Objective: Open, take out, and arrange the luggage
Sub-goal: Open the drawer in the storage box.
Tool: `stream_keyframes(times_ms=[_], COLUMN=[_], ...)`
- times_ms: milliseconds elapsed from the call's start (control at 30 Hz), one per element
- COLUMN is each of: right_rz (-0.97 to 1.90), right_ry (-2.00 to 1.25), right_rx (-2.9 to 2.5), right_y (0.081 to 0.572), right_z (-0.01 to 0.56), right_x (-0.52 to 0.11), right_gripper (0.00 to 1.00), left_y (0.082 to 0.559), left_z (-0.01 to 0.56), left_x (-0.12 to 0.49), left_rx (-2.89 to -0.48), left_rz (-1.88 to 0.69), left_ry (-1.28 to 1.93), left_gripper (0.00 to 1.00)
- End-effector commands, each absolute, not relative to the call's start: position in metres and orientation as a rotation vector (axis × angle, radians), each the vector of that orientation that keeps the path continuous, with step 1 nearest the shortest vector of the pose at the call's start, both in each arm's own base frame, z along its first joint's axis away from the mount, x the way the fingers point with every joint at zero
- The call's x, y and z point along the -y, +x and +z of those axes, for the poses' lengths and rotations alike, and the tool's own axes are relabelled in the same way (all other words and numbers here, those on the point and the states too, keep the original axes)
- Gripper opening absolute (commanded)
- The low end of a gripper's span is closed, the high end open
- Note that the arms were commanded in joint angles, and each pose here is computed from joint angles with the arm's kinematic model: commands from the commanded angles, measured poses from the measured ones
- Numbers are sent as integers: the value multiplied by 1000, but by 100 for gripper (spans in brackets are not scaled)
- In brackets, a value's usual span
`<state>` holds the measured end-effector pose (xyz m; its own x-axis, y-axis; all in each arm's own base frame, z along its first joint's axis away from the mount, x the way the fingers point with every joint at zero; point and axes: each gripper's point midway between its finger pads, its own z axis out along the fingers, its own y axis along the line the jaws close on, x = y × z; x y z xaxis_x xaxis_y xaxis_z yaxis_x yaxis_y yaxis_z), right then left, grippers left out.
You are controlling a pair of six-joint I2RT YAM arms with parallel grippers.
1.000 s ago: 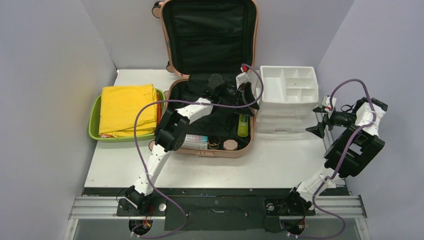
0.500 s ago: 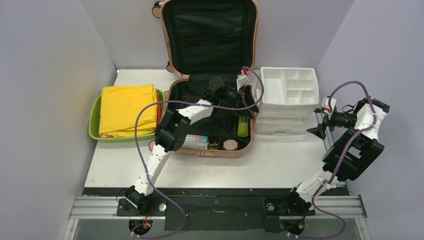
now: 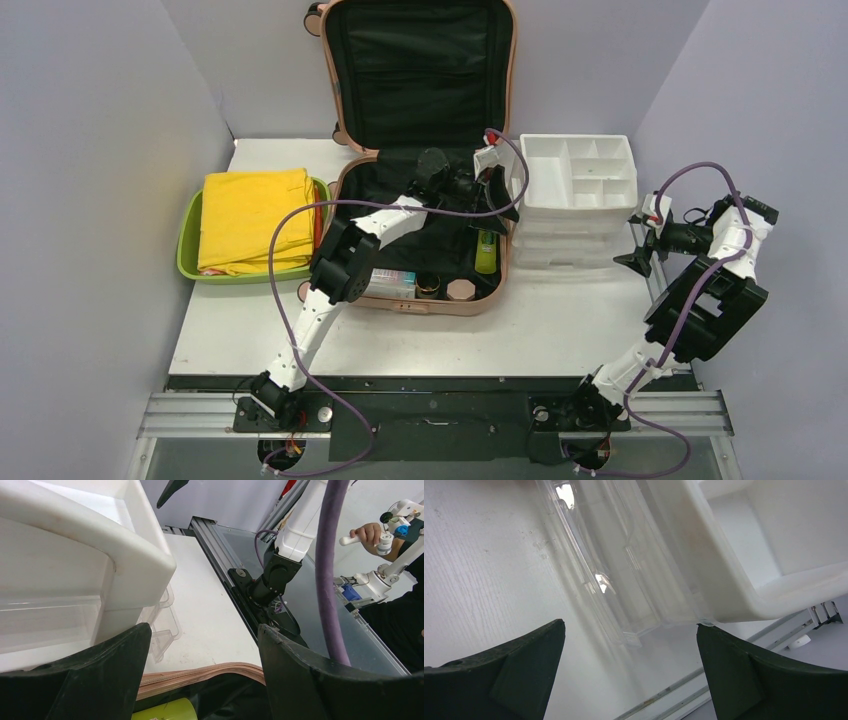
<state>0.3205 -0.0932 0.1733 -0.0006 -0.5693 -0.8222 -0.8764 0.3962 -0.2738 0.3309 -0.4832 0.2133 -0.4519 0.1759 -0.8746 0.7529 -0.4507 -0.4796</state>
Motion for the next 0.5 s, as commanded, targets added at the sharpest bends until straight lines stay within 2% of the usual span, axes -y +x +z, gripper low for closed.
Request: stream_keyframes(times_ms=[0, 167, 467], right_rz=[188, 202, 256], right_ry=[-1501, -1479, -1451], right_rx=[-1285, -1285, -1251], right_y=[333, 329, 343], right_z=[218, 219, 209], right_x=[62, 56, 50], right_gripper=[100, 100, 100], left_y=[308, 308, 355], left_z=[258, 249, 241], left_x=[490, 490, 509], left_rx=[-1196, -1206, -1205], left_rz=[-1923, -1928, -1829], left_ry=[1408, 1397, 1307], left_gripper=[75, 75, 75])
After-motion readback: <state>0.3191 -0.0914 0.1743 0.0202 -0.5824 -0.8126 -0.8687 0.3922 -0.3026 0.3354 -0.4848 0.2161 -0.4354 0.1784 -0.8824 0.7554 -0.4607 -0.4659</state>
